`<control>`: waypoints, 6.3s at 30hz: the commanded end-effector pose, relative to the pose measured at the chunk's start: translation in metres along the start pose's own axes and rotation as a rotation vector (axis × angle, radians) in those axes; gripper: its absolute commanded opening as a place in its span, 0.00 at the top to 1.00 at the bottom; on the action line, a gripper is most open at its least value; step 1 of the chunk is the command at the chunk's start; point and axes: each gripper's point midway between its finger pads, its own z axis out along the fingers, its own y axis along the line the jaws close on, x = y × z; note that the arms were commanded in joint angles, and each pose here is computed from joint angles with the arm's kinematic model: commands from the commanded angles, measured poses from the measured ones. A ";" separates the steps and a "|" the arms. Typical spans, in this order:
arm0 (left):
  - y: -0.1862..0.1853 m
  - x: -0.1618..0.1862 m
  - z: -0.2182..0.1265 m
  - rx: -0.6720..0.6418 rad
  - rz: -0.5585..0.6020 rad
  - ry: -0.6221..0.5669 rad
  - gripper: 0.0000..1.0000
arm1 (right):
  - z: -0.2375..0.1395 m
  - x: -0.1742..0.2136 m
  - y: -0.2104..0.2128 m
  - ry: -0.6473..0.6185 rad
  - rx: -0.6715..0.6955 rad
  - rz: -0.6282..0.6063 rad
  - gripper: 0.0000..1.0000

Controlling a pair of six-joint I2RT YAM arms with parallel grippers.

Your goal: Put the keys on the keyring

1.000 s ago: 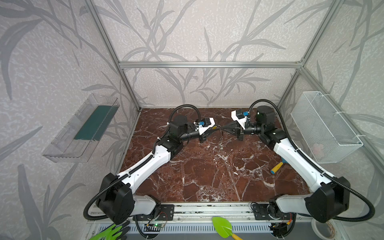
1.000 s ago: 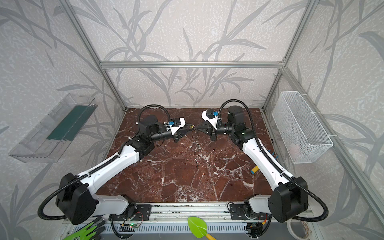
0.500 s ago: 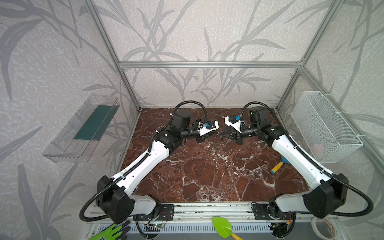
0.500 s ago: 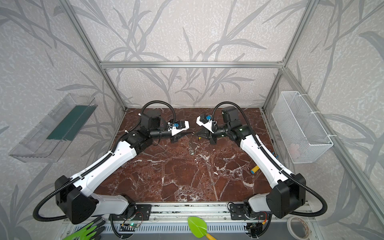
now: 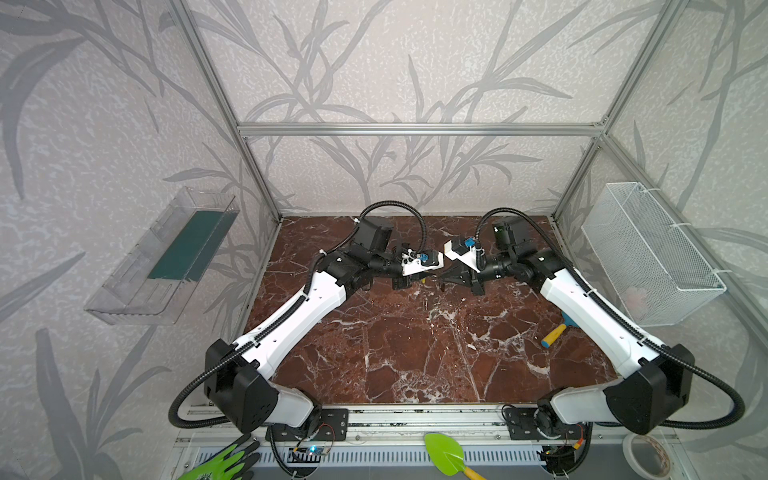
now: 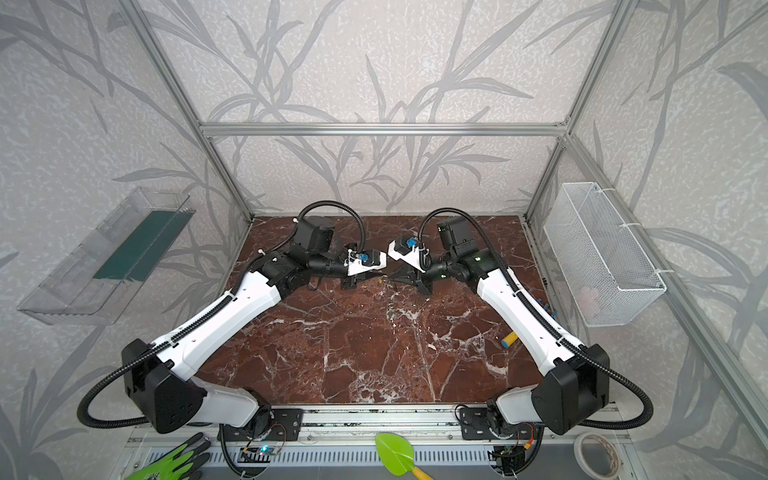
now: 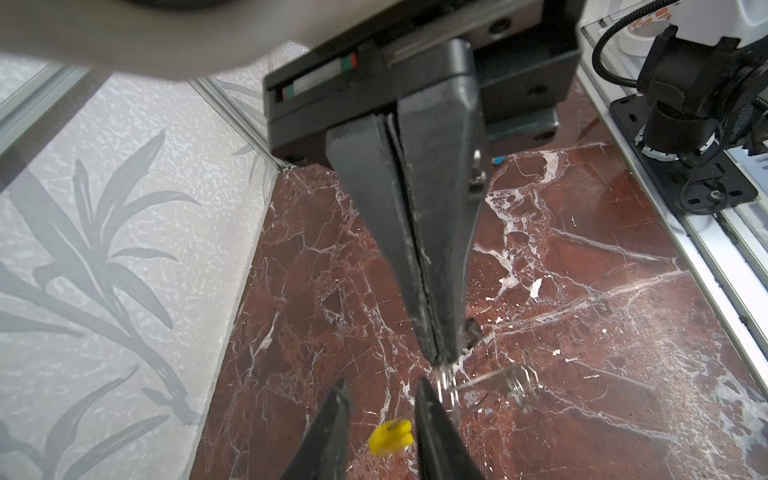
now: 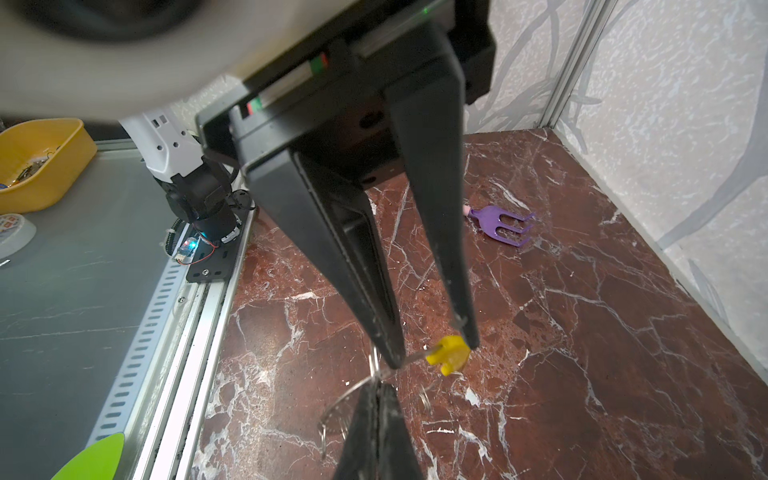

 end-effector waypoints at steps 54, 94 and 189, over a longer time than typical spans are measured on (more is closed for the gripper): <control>0.007 -0.026 -0.002 -0.046 -0.036 -0.142 1.00 | -0.014 -0.005 -0.025 -0.136 0.124 0.028 0.74; 0.042 -0.052 -0.026 -0.247 -0.060 -0.374 1.00 | -0.018 -0.031 -0.037 -0.256 0.143 0.074 1.00; 0.022 -0.024 -0.014 -0.083 -0.001 -0.111 0.67 | -0.019 -0.023 -0.015 -0.070 0.067 -0.042 1.00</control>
